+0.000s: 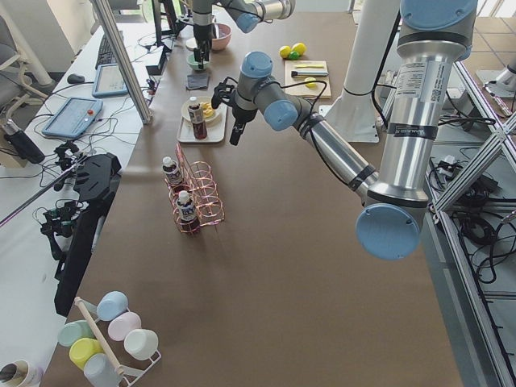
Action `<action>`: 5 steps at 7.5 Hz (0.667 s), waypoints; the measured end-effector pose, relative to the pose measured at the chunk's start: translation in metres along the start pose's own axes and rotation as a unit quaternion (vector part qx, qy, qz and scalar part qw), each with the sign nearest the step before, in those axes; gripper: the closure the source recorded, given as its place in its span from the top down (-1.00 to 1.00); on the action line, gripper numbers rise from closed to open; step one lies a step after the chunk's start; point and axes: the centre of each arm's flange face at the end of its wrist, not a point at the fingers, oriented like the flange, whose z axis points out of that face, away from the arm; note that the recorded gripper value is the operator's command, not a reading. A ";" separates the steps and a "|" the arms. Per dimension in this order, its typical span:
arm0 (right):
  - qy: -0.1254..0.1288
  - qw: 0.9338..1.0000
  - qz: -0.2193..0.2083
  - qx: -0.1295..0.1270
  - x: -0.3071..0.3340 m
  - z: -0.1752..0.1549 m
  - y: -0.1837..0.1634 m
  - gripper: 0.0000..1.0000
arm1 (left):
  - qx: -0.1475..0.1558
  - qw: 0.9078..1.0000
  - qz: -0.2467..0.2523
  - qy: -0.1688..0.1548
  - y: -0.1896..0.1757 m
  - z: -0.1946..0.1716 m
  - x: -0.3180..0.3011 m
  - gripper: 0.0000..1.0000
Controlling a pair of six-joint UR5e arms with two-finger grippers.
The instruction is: Place tea on tray
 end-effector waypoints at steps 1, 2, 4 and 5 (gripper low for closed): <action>0.004 0.999 -0.038 0.001 0.072 -0.008 -0.020 0.99 | -0.002 1.000 0.019 -0.015 -0.008 -0.021 -0.023 0.95; 0.010 0.997 -0.080 0.006 0.153 -0.012 -0.037 0.99 | -0.006 0.998 0.045 -0.043 -0.015 -0.046 -0.055 0.95; 0.031 0.988 -0.153 0.010 0.319 -0.021 -0.058 0.99 | -0.031 0.989 0.093 -0.109 -0.021 -0.104 -0.142 0.95; 0.040 0.982 -0.187 0.003 0.405 -0.026 -0.061 0.99 | -0.044 0.986 0.103 -0.126 -0.015 -0.128 -0.178 0.95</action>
